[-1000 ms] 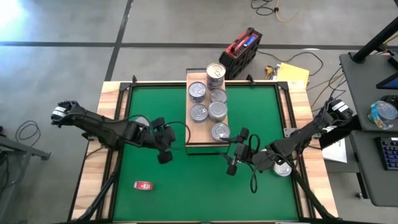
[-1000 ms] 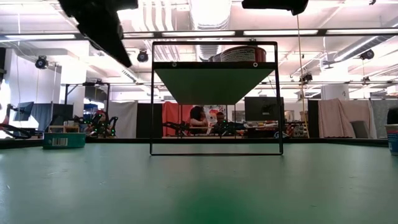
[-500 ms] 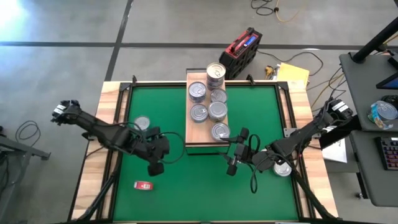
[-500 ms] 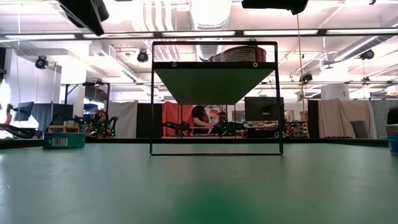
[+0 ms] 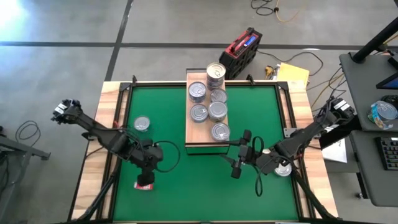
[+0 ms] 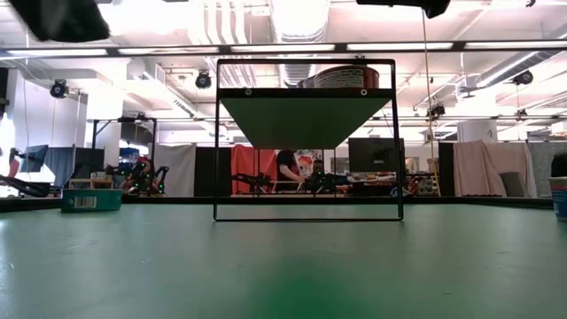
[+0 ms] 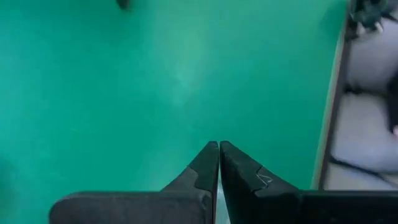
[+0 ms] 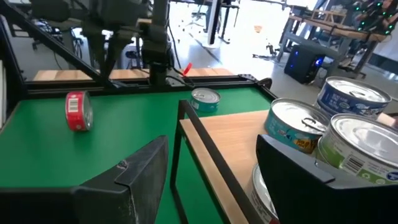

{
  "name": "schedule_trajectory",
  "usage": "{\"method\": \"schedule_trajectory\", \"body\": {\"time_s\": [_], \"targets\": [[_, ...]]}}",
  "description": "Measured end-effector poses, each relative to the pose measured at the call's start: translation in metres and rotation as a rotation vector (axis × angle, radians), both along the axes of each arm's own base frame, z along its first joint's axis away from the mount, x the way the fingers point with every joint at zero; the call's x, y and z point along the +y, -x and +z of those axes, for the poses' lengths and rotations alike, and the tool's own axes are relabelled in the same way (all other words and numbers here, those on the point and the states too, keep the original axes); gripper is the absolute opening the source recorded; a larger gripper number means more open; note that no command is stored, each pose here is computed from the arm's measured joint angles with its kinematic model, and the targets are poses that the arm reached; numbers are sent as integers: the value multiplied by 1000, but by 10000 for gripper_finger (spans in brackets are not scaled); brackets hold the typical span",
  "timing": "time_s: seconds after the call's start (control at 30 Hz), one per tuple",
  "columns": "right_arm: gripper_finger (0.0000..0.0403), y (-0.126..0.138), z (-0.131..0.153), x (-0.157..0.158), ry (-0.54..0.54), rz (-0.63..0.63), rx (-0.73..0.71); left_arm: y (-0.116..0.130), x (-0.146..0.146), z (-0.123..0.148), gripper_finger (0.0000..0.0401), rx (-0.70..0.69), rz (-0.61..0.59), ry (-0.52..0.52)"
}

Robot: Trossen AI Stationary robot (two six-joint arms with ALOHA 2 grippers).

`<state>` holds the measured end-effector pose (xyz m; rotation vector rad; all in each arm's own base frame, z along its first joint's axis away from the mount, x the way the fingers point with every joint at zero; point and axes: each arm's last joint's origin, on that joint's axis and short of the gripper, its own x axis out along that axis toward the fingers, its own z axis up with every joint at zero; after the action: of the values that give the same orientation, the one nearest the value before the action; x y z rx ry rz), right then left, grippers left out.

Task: Stack canned seafood by type on shelf
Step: Stack the red tuna can on top of the red tuna can on the shelf

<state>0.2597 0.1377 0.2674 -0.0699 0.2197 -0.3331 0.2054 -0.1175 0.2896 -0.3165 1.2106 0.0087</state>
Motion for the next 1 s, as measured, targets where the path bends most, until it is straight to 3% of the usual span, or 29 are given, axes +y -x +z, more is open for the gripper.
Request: {"method": "schedule_trajectory", "body": {"time_s": [0.3, 0.43, 0.77, 1.0], "targets": [[237, 2, 0, 1, -8, 4, 7, 7, -23, -9, 27, 106, -94, 85], [242, 2, 0, 1, -9, 5, 7, 8, -35, -16, 72, 161, -131, 97], [235, 7, 1, 9, -16, 38, 3, 12, -63, -41, 227, 275, -126, 44], [235, 12, 10, 18, -22, 65, -20, 20, -76, -54, 264, 377, -117, 9]]}}
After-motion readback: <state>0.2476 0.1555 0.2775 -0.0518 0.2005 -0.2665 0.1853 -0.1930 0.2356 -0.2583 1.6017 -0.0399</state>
